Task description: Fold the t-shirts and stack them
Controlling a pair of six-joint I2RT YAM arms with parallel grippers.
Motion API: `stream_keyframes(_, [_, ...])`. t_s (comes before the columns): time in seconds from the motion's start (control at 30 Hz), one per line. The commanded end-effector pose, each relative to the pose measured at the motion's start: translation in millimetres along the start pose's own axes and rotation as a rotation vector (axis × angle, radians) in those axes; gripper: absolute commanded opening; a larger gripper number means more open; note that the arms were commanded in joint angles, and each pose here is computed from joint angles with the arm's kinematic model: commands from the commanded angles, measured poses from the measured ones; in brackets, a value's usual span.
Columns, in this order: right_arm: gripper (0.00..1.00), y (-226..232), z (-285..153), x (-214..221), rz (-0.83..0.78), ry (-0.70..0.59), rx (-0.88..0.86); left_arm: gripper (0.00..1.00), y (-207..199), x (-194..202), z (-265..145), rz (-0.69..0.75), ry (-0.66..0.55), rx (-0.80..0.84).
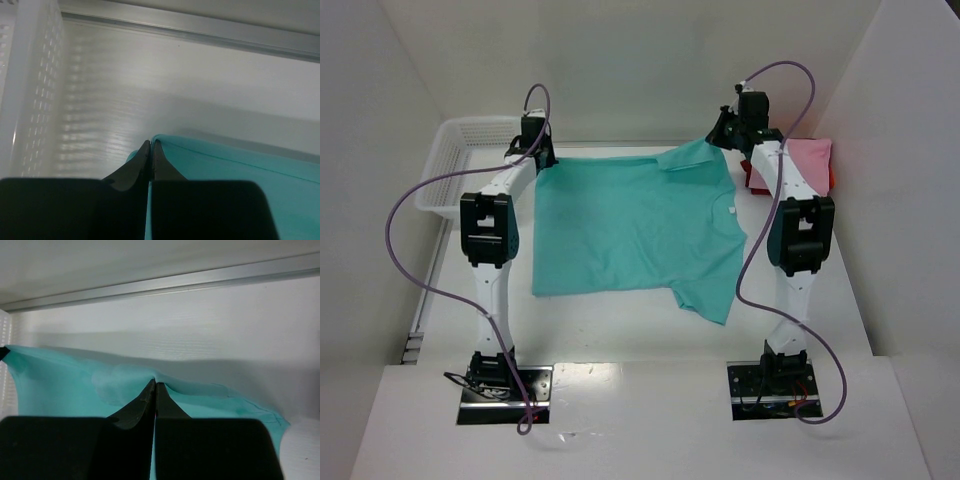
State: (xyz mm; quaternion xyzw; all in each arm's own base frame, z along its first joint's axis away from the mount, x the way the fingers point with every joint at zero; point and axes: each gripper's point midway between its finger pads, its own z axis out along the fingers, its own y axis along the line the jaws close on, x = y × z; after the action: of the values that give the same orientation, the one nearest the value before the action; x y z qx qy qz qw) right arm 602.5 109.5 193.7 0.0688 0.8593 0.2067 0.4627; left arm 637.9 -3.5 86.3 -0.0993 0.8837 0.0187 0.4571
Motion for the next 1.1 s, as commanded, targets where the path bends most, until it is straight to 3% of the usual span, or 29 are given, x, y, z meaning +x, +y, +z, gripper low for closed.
stream_keyframes(0.0, [0.0, 12, -19, -19, -0.021, -0.07, -0.003, 0.0, -7, -16, 2, 0.04, -0.015, 0.05])
stream_keyframes(0.4, [0.0, -12, -45, 43, 0.052, 0.032, 0.048, 0.0, -3, -9, -12, 0.062, 0.013, 0.047])
stream_keyframes(0.7, [0.0, -29, -75, 50, 0.114, 0.041, 0.054, 0.0, 5, 23, -46, 0.072, 0.077, 0.026])
stream_keyframes(1.07, [0.0, -33, -82, 118, 0.19, 0.21, 0.026, 0.0, 6, 39, -61, 0.069, 0.115, 0.017])
